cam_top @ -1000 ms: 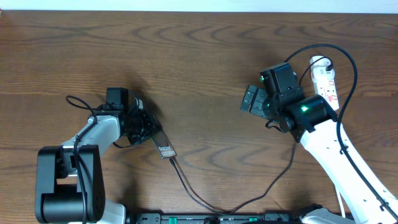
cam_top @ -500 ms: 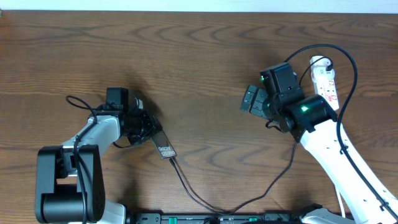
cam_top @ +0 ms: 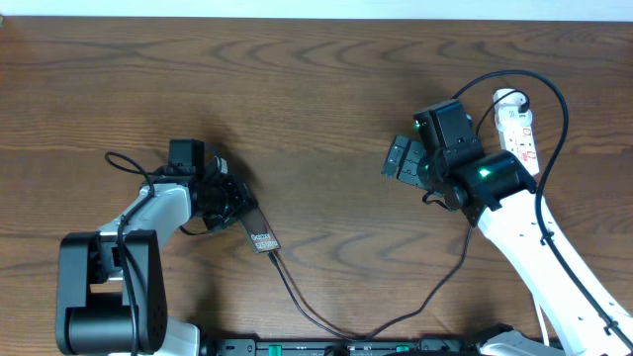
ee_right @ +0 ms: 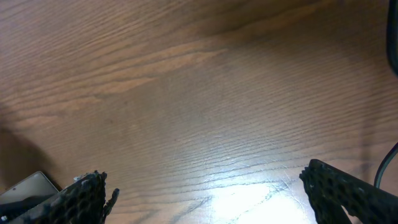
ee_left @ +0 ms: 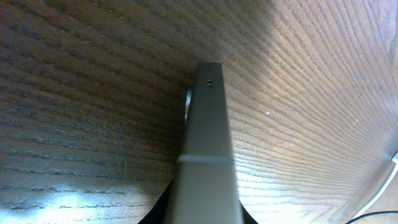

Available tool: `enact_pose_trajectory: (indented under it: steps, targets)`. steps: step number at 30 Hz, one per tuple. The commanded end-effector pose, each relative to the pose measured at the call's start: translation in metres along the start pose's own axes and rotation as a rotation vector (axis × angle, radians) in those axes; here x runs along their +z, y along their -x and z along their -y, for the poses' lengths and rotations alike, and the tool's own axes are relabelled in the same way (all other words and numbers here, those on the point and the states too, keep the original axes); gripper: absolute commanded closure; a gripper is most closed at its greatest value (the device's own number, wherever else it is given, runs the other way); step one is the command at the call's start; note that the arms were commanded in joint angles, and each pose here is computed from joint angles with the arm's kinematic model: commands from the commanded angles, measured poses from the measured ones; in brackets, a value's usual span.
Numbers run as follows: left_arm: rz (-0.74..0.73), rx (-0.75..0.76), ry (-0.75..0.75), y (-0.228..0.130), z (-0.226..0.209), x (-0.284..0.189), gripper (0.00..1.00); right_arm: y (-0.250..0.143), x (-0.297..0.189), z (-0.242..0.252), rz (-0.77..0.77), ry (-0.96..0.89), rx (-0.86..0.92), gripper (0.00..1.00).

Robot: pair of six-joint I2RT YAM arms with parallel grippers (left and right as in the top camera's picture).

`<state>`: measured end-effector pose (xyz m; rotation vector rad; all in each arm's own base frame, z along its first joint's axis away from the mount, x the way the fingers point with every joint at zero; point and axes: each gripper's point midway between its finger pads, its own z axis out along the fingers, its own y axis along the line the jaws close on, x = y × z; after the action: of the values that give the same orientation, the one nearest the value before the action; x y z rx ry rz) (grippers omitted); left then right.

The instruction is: Plug charger to phone and switch on socket

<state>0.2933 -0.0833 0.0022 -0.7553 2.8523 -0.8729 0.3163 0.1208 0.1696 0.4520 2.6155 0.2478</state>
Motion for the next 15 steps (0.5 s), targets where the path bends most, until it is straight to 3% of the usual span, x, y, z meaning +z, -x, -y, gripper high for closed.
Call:
enact_pose_trajectory:
  steps: [1, 11, 15]
  targets:
    - [-0.01, 0.0, 0.014, -0.0055, -0.0039, 0.0002, 0.85, 0.0019, -0.004, -0.0009, 0.016, -0.002, 0.008, 0.01]
    - [-0.016, -0.004, 0.018, -0.0069, -0.0048, 0.0002, 0.83, 0.0018, -0.004, -0.0009, 0.015, -0.002, 0.008, 0.01]
    - [-0.016, -0.004, 0.018, -0.0071, -0.0049, 0.0002, 0.77, 0.0018, -0.004, -0.0008, 0.015, -0.002, 0.008, 0.01]
